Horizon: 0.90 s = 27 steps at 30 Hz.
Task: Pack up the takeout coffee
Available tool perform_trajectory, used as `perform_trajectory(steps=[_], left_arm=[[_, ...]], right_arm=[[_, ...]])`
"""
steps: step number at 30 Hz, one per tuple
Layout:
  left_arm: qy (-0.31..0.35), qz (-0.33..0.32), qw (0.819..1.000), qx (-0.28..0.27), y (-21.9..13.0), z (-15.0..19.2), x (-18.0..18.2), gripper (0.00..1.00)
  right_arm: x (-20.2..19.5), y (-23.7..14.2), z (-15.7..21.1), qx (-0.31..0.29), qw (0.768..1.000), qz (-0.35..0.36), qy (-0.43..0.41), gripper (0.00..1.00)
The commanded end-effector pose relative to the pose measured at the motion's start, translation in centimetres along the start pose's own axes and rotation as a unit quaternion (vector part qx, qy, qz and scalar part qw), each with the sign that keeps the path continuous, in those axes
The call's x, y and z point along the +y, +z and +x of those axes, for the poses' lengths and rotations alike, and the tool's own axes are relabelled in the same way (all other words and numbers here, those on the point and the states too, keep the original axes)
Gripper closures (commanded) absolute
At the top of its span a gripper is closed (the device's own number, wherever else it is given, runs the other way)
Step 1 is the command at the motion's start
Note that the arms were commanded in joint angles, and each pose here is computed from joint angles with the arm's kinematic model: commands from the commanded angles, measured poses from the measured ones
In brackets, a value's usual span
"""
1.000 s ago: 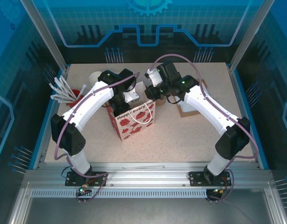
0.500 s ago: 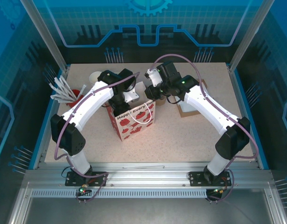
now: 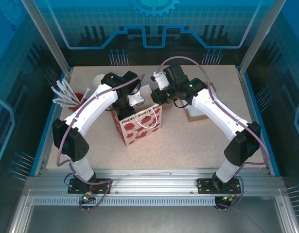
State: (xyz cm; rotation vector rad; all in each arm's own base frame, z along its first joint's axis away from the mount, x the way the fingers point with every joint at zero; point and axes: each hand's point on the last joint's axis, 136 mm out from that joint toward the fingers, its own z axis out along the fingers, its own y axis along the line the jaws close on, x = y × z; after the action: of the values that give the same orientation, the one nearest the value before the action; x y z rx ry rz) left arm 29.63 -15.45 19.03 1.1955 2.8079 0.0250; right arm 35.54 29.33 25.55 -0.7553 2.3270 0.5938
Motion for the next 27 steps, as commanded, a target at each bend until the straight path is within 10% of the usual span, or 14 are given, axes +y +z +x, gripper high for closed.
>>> perform_trajectory(steps=[1,27], left_arm=[[0.009,0.013,1.0,-0.003,0.21,0.19,-0.21,0.55],[0.04,0.013,0.999,-0.008,-0.1,-0.06,-0.18,0.54]], right_arm=[[-0.02,0.11,0.24,0.01,1.0,-0.006,-0.003,0.82],[0.16,0.33,0.3,0.019,1.0,-0.006,-0.014,0.82]])
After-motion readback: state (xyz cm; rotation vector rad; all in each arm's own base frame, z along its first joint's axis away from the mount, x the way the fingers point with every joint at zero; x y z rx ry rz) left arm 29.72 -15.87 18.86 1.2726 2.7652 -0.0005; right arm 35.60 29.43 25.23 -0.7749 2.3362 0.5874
